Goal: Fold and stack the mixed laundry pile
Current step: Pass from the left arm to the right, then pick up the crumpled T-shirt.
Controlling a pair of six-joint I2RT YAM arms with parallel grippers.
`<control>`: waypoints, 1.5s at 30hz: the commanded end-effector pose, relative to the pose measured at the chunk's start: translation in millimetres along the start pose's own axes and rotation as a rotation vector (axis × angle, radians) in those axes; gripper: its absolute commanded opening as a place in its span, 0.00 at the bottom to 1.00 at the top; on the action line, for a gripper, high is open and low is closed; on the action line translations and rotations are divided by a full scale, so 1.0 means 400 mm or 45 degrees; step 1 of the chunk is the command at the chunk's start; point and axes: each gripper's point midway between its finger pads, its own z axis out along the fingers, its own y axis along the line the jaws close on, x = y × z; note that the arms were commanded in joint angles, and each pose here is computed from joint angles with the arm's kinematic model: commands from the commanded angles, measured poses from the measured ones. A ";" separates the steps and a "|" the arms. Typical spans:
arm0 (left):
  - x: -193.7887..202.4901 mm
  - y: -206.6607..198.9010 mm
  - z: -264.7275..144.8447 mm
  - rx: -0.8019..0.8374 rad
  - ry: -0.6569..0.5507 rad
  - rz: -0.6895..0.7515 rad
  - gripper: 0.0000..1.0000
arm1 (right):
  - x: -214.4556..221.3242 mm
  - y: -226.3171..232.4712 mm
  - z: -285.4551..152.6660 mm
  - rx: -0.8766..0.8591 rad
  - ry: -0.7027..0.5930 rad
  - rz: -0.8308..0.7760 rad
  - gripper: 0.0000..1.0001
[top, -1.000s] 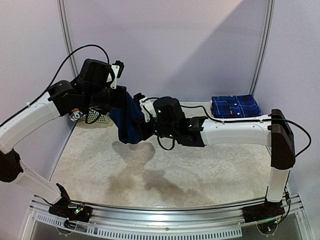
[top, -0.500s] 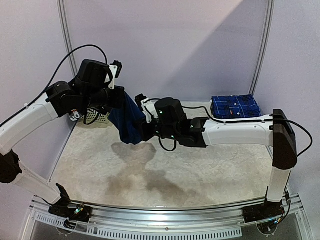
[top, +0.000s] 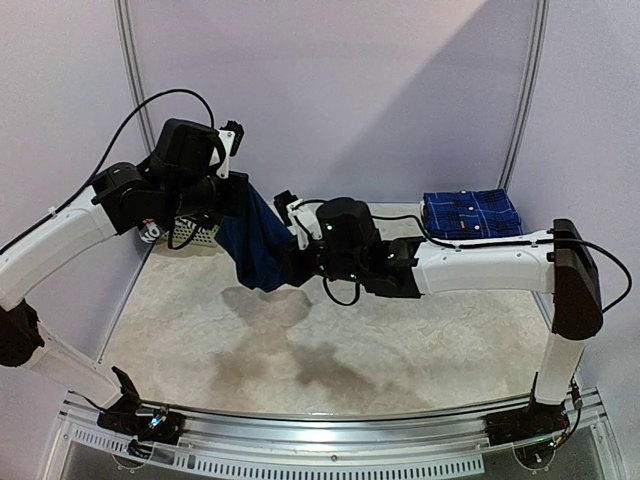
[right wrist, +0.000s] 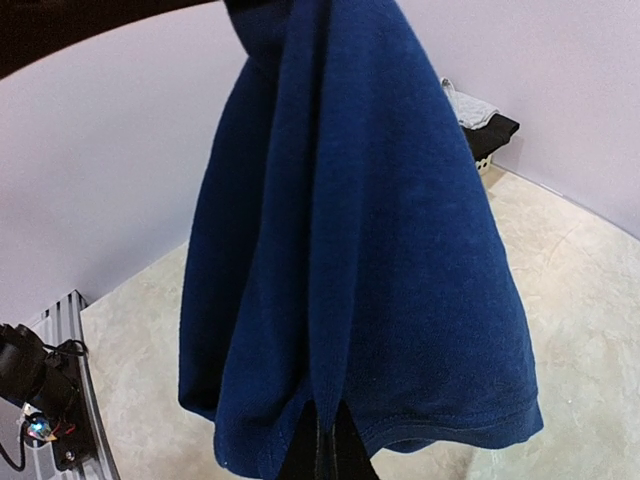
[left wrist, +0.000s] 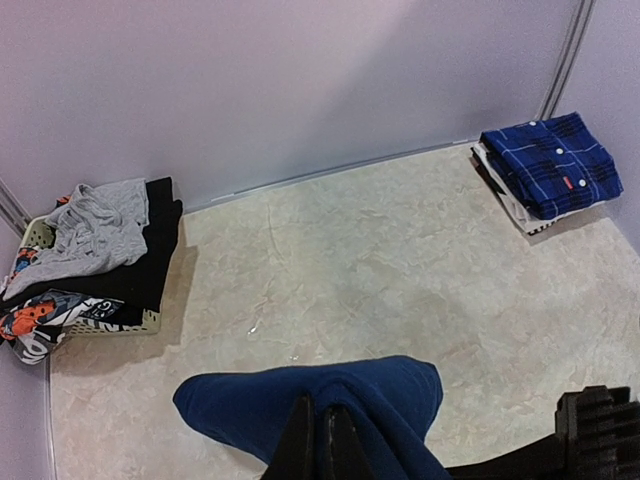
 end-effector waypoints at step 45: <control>0.286 -0.350 -0.045 0.689 -0.179 -0.058 1.00 | -0.630 -0.127 -0.347 0.787 -0.263 -0.450 0.00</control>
